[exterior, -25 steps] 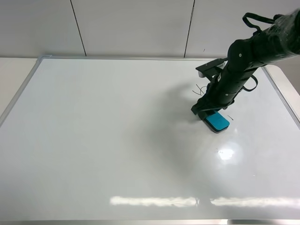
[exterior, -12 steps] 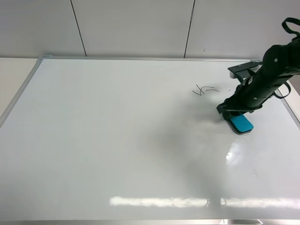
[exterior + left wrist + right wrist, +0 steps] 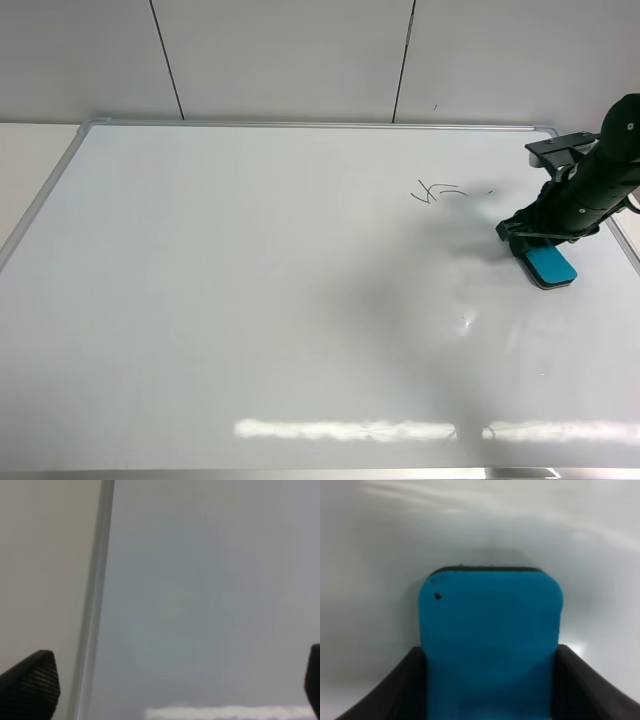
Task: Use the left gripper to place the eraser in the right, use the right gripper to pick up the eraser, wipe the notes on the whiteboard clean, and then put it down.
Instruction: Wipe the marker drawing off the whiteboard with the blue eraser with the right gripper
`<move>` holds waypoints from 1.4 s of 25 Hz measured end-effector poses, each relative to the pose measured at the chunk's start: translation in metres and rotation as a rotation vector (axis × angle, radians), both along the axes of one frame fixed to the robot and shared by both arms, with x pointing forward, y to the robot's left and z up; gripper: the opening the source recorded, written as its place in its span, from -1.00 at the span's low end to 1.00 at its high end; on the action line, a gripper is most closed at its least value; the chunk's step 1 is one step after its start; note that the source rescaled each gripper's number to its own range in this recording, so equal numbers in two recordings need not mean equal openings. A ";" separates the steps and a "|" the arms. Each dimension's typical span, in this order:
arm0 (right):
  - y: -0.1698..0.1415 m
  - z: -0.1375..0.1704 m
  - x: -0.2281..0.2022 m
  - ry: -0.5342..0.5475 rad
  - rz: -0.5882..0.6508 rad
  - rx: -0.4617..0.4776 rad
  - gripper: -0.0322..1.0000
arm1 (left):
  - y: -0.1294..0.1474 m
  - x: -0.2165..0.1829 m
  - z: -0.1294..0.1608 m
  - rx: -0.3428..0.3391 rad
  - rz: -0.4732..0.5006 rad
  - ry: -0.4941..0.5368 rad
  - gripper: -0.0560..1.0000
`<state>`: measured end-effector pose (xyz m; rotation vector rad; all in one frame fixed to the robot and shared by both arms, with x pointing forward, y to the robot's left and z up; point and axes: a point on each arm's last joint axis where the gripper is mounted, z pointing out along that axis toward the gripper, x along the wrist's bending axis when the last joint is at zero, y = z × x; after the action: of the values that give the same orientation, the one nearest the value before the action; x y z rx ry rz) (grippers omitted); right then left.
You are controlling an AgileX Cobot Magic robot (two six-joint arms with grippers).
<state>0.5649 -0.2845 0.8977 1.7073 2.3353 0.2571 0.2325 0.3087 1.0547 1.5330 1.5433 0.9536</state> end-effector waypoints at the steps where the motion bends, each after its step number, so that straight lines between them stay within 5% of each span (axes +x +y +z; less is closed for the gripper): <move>1: 0.010 0.000 -0.001 0.005 0.028 0.002 -0.86 | 0.000 0.000 0.000 0.000 0.000 0.000 1.00; 7: 0.081 -0.001 -0.012 -0.027 0.199 0.029 -0.86 | 0.000 0.000 0.000 0.000 0.000 0.000 1.00; 18: 0.168 0.009 0.049 -0.033 0.178 0.056 -0.86 | 0.000 0.000 0.000 0.000 0.000 -0.001 1.00; 24: 0.170 0.018 0.076 -0.078 0.204 -0.021 -0.86 | 0.000 0.000 0.000 0.000 0.000 -0.001 1.00; 35: 0.118 0.005 0.094 -0.010 0.064 -0.038 -0.86 | 0.000 0.000 0.000 0.000 0.000 -0.001 1.00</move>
<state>0.6588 -0.1670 0.9032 1.6125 2.3744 0.2304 0.2325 0.3087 1.0547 1.5324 1.5427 0.9541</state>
